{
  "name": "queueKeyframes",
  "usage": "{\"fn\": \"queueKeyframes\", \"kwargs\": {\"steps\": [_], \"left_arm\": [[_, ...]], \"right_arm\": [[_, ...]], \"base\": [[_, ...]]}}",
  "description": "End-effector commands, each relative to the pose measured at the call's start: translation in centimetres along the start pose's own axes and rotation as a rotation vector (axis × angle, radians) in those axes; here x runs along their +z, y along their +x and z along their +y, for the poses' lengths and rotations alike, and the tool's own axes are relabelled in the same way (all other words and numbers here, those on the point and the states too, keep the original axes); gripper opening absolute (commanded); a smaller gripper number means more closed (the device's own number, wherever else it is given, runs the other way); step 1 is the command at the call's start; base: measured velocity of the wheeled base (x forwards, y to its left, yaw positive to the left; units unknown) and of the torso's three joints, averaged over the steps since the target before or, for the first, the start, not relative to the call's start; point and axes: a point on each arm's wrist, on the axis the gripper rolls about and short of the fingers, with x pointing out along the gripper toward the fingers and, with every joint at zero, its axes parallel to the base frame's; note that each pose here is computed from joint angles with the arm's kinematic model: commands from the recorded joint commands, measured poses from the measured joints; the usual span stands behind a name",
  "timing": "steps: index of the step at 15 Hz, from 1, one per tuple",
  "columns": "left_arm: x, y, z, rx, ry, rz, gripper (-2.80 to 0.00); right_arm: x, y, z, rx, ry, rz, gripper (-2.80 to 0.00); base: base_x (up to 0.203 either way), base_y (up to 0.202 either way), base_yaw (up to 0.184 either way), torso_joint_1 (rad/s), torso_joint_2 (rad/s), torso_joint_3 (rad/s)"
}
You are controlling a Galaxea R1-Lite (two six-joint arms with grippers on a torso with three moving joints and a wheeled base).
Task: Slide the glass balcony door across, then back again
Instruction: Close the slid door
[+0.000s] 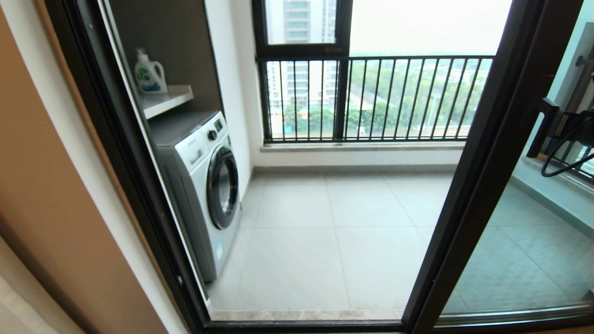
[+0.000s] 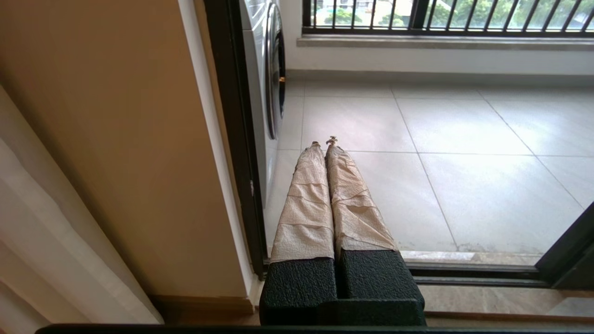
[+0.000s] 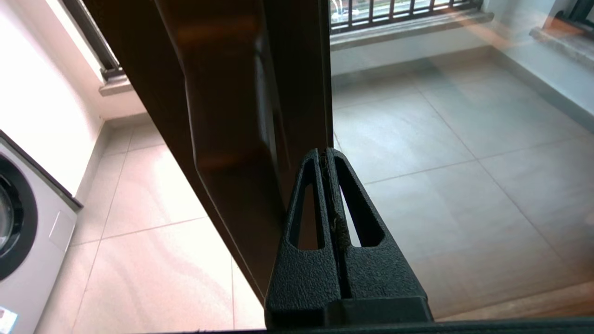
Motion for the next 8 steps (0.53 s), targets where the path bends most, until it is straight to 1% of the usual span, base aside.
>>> {"fn": "queueKeyframes", "kwargs": {"steps": [1,4,8], "left_arm": [[0.0,0.0,0.0,-0.001,0.001,0.002,-2.8],[0.0,0.0,0.0,-0.001,0.001,0.002,-2.8],[0.0,0.0,0.0,0.001,0.0,0.002,-2.8]], "right_arm": [[0.1,-0.3,0.7,0.02,-0.001,-0.001,-2.8],[-0.3,-0.4,1.5,0.045,0.001,0.015,-2.8],[0.0,-0.6,2.6,0.085,-0.001,0.008,-2.8]], "base": [[0.0,0.0,0.0,0.0,0.0,0.0],[0.0,0.0,0.0,0.0,0.0,0.0],[0.0,0.0,0.0,0.0,0.0,0.0]]}}
